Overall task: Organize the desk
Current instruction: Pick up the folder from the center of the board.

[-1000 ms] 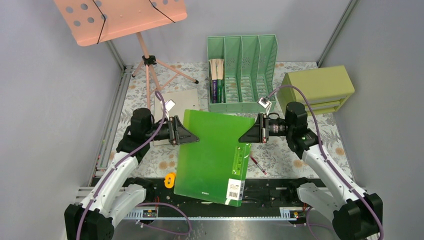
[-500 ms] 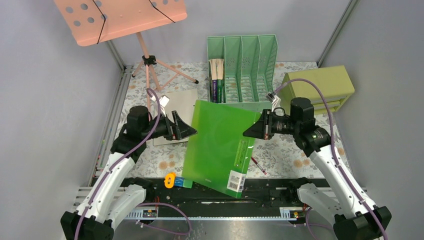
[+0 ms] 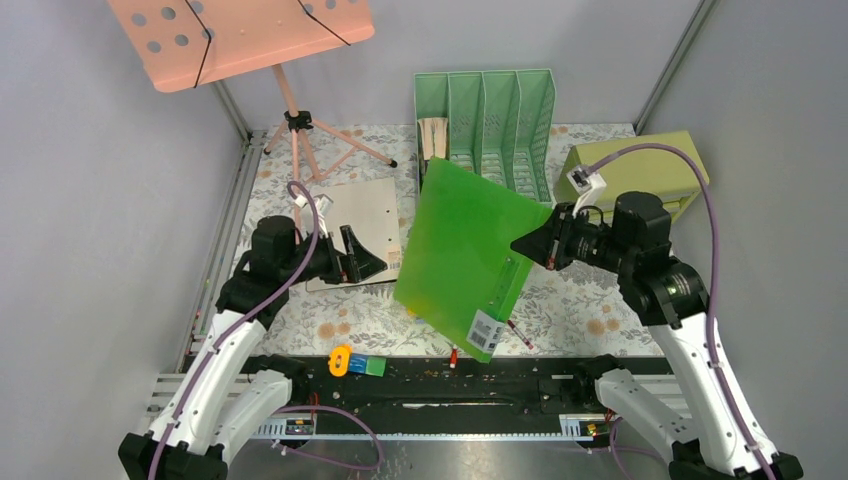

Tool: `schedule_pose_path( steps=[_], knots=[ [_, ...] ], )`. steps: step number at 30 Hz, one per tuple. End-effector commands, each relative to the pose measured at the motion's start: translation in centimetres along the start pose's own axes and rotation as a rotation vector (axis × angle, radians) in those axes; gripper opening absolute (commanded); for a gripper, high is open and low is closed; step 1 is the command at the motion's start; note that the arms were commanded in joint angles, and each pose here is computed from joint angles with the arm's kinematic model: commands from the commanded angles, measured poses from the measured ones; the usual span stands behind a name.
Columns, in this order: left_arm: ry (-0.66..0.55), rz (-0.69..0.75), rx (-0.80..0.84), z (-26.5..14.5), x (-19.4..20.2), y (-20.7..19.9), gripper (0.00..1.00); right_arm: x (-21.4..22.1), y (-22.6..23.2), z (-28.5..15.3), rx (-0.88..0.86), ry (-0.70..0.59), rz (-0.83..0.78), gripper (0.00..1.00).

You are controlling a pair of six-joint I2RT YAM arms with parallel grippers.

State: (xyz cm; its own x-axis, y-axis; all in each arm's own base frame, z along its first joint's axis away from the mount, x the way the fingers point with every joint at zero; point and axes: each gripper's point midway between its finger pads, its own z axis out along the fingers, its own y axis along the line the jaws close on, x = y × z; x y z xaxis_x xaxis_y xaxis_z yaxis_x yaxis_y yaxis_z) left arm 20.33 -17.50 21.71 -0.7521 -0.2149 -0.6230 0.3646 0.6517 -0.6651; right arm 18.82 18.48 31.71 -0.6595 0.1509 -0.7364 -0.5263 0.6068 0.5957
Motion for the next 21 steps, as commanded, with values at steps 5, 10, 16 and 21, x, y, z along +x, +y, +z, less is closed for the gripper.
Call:
schedule_pose_path(
  steps=[5,10,16,21],
  knots=[
    [-0.026,0.062,-0.058,-0.6,-0.3,0.9,0.91,-4.5,-0.3,-5.1,0.204,-0.281,-0.168,0.00],
    [-0.015,0.070,-0.045,-0.5,-0.4,0.7,0.92,-6.0,-1.4,-8.1,0.333,-0.413,-0.232,0.00],
    [-0.011,0.073,-0.052,-0.2,-0.5,0.9,0.92,-6.7,-2.1,-9.6,0.407,-0.463,-0.278,0.00],
    [-0.006,0.077,-0.119,-0.4,-0.2,2.2,0.93,-7.1,-2.2,-9.1,0.411,-0.447,-0.269,0.00]
  ],
)
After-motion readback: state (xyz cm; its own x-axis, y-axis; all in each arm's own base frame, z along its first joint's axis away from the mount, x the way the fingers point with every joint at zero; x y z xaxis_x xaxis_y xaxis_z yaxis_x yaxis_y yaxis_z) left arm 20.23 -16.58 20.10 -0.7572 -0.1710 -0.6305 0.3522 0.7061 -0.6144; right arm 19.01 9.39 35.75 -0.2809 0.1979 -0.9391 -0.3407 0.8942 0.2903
